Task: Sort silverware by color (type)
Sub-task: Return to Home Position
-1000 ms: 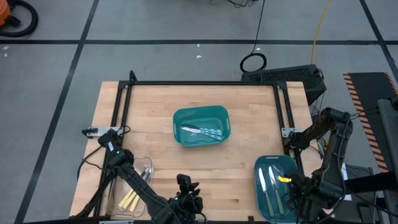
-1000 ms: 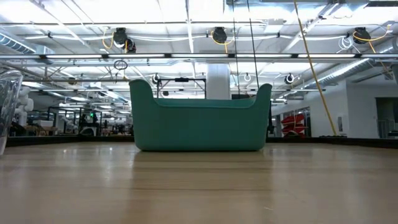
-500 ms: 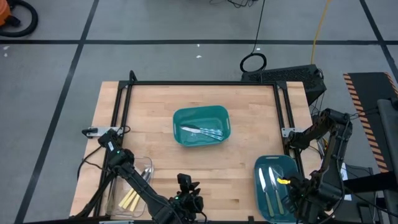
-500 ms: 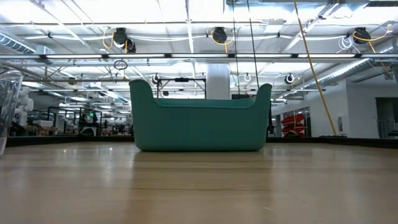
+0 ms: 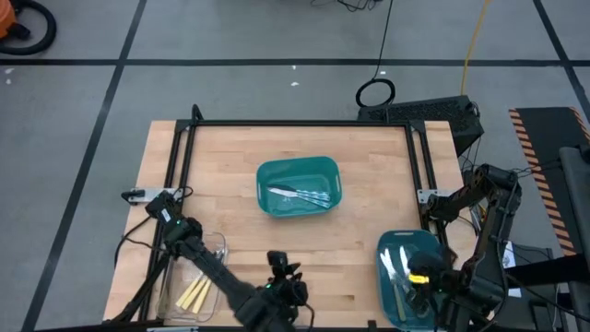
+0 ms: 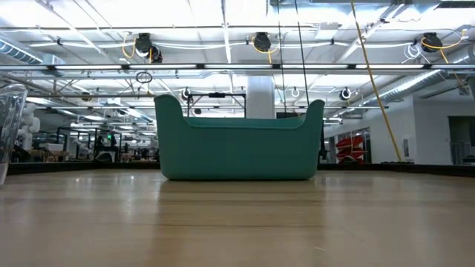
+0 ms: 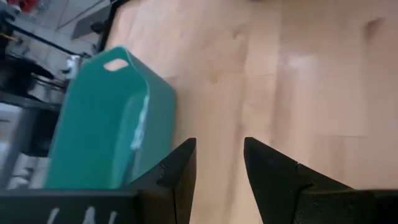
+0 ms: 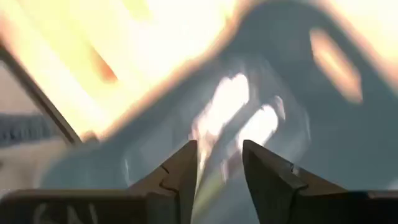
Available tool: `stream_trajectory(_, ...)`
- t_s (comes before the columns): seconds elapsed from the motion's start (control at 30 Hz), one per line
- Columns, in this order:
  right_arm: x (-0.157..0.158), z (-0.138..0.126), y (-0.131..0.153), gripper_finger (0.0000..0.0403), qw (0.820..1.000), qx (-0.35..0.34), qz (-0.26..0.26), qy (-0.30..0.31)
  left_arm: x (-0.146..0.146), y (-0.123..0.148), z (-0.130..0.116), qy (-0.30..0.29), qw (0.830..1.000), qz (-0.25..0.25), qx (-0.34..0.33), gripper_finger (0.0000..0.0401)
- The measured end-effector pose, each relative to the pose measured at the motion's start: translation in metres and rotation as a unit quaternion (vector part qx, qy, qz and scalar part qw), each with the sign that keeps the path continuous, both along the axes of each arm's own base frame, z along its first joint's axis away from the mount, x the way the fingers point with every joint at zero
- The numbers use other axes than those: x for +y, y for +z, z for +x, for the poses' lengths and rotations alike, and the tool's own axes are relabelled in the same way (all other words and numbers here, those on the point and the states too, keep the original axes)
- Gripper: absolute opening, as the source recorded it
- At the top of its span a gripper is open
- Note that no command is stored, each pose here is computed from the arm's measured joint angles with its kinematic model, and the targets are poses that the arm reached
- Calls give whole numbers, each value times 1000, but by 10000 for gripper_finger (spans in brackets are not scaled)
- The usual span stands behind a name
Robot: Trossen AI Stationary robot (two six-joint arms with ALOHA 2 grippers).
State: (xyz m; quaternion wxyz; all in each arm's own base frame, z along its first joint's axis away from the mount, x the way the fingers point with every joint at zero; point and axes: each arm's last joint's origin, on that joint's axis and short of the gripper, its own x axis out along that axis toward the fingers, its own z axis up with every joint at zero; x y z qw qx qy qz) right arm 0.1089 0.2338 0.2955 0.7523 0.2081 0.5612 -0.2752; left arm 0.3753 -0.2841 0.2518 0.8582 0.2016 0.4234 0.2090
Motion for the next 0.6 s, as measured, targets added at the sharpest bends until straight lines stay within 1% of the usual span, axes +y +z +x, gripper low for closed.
stream_trajectory(0.07, 0, 3, 1, 126, 995, -67, -46, 56, 6, 0, 6, -20, 999, 22, 20, 143)
stream_trajectory(0.13, -1, 6, 4, 127, 979, -125, -106, 125, 9, 0, 11, -54, 997, 41, 45, 143)
stream_trajectory(0.17, -2, 8, 5, 127, 967, -145, -138, 160, 10, 2, 11, -74, 994, 45, 60, 143)
stream_trajectory(0.23, -2, 11, 8, 127, 937, -175, -201, 227, 12, 8, 13, -111, 989, 44, 83, 143)
stream_trajectory(0.3, -2, 15, 9, 127, 905, -206, -259, 268, 18, 16, 16, -135, 986, 36, 91, 143)
stream_trajectory(0.37, -4, 19, 8, 127, 876, -224, -312, 290, 25, 19, 22, -147, 984, 26, 98, 143)
stream_trajectory(0.43, -8, 22, 4, 124, 861, -221, -344, 302, 31, 19, 29, -155, 982, 12, 103, 143)
stream_trajectory(0.5, -11, 25, -4, 114, 853, -211, -365, 307, 37, 19, 36, -155, 984, -5, 93, 142)
stream_trajectory(0.6, -16, 30, -20, 92, 853, -203, -374, 302, 40, 17, 50, -155, 985, -34, 61, 142)
